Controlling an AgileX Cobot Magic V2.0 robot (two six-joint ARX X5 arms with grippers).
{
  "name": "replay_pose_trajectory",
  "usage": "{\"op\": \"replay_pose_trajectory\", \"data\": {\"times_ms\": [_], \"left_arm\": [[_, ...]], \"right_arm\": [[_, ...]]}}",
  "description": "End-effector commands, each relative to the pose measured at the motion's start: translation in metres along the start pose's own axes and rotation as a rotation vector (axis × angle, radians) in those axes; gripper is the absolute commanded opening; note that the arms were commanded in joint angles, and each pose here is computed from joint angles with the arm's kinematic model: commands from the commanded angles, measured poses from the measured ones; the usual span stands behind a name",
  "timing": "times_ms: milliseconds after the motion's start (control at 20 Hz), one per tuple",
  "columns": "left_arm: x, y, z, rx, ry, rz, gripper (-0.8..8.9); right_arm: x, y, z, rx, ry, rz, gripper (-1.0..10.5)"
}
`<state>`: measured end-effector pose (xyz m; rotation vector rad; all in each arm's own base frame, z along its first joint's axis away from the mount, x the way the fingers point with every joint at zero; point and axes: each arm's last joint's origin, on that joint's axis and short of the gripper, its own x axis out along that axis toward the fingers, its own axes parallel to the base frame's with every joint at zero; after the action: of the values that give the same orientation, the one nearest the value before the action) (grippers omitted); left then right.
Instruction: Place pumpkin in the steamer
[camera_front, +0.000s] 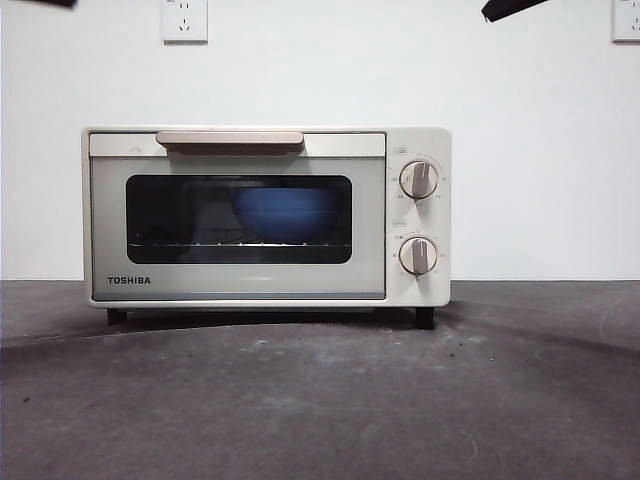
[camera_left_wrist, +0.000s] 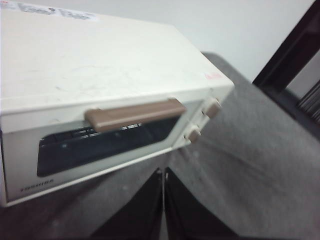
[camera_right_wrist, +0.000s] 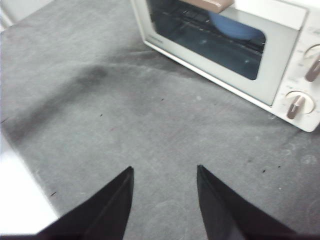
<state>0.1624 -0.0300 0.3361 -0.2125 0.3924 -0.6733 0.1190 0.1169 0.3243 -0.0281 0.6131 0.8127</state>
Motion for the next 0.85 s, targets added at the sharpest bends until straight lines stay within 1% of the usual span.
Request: {"op": "replay_pose_trajectory", "data": {"times_ms": [50,200,400,500,850], "left_arm": [[-0.014,-0.014,0.004,0.093,0.028,0.024,0.15],[-0.029,-0.028,0.001,0.12,0.073,0.032,0.15],[-0.044,-0.039,-0.007,0.156,0.116,0.022,0.15],[-0.049,-0.041,-0.011,0.173,0.131,0.021,0.15],[-0.055,-0.045,-0.015,0.175,0.131,0.021,0.15]], "right_arm": [[0.0,0.002,0.004,0.002,-0.018,0.004,2.0],[0.0,0.002,0.005,0.001,-0.027,0.005,2.0],[0.0,0.003,0.007,-0.001,-0.046,0.009,2.0],[0.0,0.003,0.008,-0.002,-0.053,0.009,2.0],[0.0,0.003,0.008,-0.003,-0.059,0.011,2.0]]}}
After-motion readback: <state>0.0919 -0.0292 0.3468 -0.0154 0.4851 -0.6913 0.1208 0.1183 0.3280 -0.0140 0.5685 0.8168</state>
